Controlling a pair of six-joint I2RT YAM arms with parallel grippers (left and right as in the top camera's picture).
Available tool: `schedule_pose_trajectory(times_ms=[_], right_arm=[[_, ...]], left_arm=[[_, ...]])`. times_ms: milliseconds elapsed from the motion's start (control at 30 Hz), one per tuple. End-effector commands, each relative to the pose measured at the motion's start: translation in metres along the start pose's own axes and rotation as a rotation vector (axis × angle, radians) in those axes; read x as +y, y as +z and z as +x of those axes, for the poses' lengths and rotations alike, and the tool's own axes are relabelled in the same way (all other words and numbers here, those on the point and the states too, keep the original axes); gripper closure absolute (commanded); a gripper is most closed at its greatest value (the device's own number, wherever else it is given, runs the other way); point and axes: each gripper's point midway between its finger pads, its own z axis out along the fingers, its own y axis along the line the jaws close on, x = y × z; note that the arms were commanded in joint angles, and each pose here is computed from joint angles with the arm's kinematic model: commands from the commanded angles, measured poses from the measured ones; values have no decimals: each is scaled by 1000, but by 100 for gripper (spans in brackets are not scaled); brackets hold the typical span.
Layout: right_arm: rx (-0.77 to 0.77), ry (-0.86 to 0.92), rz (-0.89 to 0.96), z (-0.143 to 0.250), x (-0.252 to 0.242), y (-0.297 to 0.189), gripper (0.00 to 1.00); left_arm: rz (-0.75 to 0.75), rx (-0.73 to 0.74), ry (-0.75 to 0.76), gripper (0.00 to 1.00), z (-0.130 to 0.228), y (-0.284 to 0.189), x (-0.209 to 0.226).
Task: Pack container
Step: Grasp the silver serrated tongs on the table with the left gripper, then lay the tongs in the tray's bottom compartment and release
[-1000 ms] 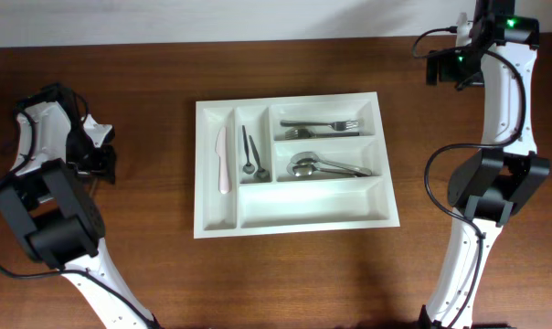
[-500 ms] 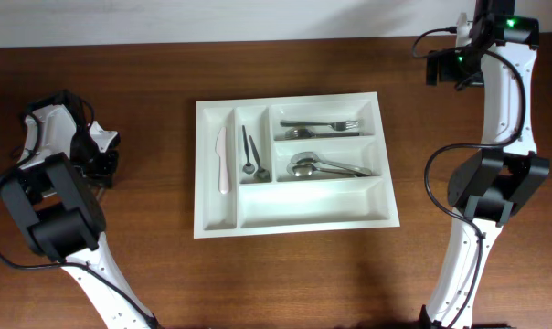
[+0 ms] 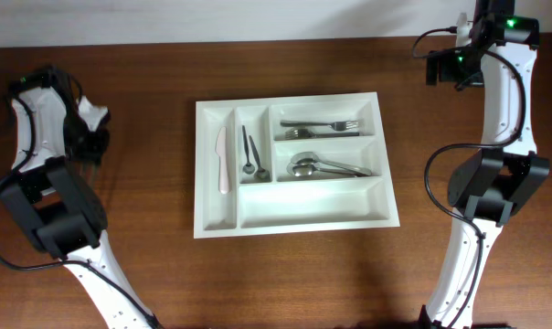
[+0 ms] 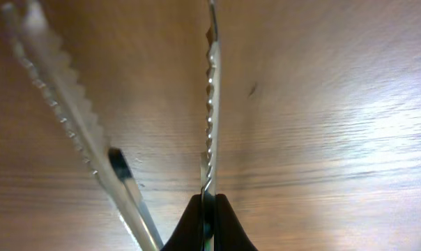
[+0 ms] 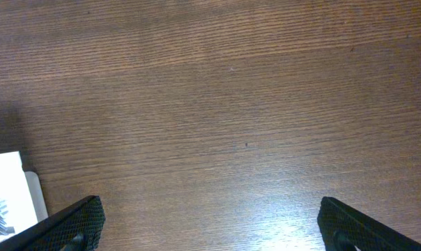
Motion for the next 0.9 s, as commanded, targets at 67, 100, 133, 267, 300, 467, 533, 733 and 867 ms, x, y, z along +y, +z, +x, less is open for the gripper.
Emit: schedule_pose_trajectory(times_ms=[67, 100, 133, 267, 300, 467, 533, 733, 867], right_arm=[[-42, 6, 10, -8, -2, -17, 1], [-42, 6, 10, -8, -2, -17, 1], [-42, 6, 10, -8, -2, -17, 1], [-42, 6, 10, -8, -2, -17, 1], [-42, 6, 10, -8, -2, -17, 1], [-42, 6, 10, -8, -2, -17, 1], [-42, 6, 10, -8, -2, -17, 1], [-42, 6, 10, -8, -2, -17, 1], [-42, 6, 10, -8, -2, -17, 2]], left_arm=[[109, -267, 130, 98, -64, -79, -65], [126, -312, 173, 98, -75, -92, -83], [138, -339, 215, 98, -81, -99, -96], [192, -463, 486, 98, -105, -135, -188], [202, -481, 561, 98, -107, -141, -212], [346, -533, 881, 98, -92, -153, -321], [418, -528, 969, 98, -76, -156, -360], [482, -427, 1108, 98, -31, -150, -430], [459, -351, 1177, 98, -5, -143, -456]])
